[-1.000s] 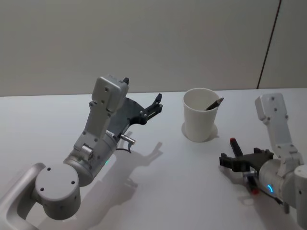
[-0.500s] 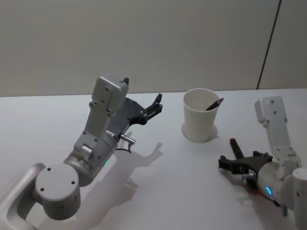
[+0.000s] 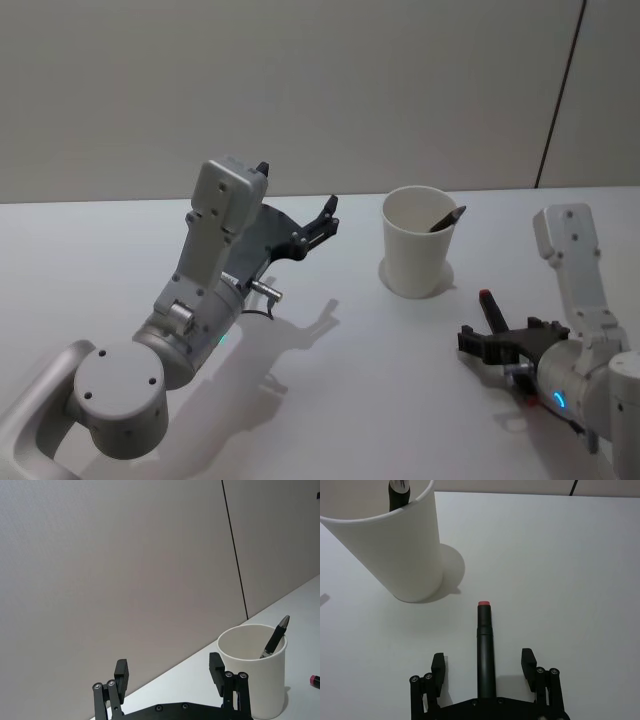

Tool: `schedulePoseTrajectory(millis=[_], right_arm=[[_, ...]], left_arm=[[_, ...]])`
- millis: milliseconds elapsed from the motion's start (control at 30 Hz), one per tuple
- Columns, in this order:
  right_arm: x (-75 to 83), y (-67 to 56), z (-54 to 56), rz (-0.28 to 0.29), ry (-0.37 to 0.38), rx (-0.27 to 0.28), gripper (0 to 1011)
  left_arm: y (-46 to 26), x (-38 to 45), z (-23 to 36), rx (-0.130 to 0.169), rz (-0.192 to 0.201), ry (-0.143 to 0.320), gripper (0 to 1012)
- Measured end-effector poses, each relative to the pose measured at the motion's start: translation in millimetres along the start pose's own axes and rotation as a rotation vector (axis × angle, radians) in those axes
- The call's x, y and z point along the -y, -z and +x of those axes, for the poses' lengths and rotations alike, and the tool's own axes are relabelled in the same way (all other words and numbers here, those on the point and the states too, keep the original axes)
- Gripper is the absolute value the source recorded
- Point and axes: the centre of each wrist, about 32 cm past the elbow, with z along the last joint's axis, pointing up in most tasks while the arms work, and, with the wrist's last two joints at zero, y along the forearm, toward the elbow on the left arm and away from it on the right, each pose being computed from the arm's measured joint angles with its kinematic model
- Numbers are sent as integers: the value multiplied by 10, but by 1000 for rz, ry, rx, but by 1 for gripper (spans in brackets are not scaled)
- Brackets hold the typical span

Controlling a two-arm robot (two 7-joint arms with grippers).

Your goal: Place the pen into the pen holder.

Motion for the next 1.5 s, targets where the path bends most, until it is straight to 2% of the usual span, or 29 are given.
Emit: schedulePoseTrajectory(millis=[667,1500], right_arm=[[-6,16,2,-2,4,-6,852],[0,14,28,10,-1,-46,680]], left_arm=[[0,0,0,0,0,0,1001],[0,0,0,0,0,0,1001]])
